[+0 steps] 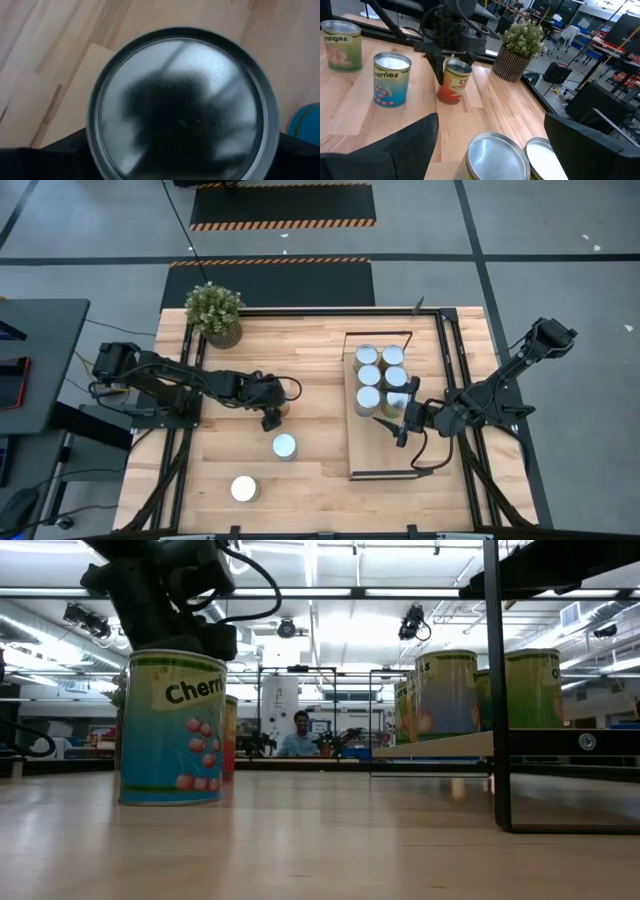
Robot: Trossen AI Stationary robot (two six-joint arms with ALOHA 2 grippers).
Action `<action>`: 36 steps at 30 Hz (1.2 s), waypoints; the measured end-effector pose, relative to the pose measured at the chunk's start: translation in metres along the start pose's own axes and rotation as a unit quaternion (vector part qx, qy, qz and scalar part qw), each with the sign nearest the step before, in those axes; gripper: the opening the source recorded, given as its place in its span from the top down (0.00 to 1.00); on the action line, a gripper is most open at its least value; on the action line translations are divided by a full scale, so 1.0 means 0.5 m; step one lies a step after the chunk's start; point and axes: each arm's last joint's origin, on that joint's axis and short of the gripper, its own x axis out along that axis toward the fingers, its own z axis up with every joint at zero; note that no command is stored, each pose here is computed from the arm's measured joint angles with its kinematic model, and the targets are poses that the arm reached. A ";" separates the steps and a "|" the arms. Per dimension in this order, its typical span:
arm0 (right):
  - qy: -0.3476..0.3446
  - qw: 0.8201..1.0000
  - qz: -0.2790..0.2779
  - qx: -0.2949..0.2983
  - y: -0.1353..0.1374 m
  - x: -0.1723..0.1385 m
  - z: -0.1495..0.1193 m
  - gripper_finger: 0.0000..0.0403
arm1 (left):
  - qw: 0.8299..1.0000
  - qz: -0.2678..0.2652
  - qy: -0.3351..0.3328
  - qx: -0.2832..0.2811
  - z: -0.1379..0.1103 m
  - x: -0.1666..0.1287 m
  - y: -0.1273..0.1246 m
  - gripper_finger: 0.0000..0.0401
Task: Pick and place cans onto a shelf
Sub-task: Put the canned corn on the shelf
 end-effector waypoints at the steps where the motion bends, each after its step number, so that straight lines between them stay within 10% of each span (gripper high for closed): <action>1: -0.001 1.000 0.000 0.001 0.000 0.000 0.000 0.08 | 1.000 -0.002 -0.002 -0.005 0.002 0.000 0.001 0.17; 36: 0.058 0.998 0.015 0.027 0.006 0.017 0.044 0.08 | 0.989 -0.100 -0.111 0.020 0.094 -0.069 -0.063 0.23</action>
